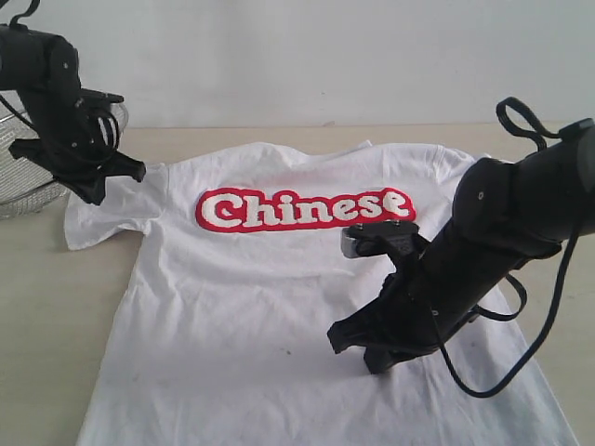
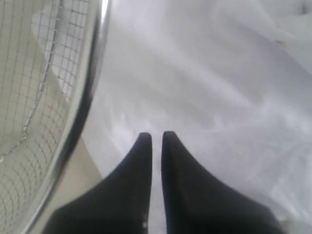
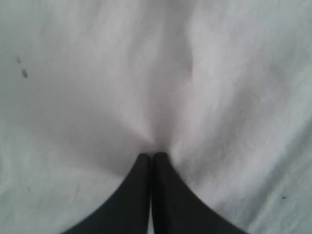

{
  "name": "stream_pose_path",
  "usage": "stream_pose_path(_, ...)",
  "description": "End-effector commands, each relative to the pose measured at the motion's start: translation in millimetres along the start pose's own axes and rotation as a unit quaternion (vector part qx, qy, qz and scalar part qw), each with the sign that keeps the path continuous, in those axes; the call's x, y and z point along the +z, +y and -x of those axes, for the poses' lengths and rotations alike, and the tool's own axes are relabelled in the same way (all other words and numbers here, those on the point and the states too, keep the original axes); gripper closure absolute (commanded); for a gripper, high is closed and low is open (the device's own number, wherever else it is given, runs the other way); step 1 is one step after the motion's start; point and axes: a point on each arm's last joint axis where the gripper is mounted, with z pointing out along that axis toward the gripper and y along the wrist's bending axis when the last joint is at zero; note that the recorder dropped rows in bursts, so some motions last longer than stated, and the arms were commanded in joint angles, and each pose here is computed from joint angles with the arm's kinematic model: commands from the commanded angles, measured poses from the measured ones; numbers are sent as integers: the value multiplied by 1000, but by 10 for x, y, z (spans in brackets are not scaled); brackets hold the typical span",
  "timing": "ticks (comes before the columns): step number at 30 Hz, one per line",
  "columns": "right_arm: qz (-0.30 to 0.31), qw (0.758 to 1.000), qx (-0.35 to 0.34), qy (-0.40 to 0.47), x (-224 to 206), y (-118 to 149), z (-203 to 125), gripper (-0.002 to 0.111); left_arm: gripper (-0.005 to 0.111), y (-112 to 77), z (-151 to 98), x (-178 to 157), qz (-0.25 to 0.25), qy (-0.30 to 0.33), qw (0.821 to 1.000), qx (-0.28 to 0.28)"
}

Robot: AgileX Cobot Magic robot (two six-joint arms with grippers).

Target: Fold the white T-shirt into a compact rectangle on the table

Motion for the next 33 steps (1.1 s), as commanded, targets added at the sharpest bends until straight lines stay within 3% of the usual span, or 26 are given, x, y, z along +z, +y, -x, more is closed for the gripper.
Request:
stream_pose_path(1,-12,999,-10,-31,-123,-1,19,109,102,-78,3,-419,-73,-22,997,-12)
stream_pose_path(4,-12,999,1,-53,-243,29,41,109,102,-195,-112,-620,-126,-25,992,-3)
stream_pose_path(10,-19,997,10,-69,-371,47,47,109,102,-359,-545,-858,-138,-15,990,10)
stream_pose_path(18,-46,989,45,-131,-421,-136,167,109,102,-873,-1062,-608,-160,-15,986,36)
stream_pose_path(24,-54,988,95,-111,-464,-523,237,109,102,-1209,-1116,-345,-167,-9,983,72)
stream_pose_path(33,-55,993,74,-77,-334,-558,162,109,102,-1245,-1195,-41,-152,36,984,91)
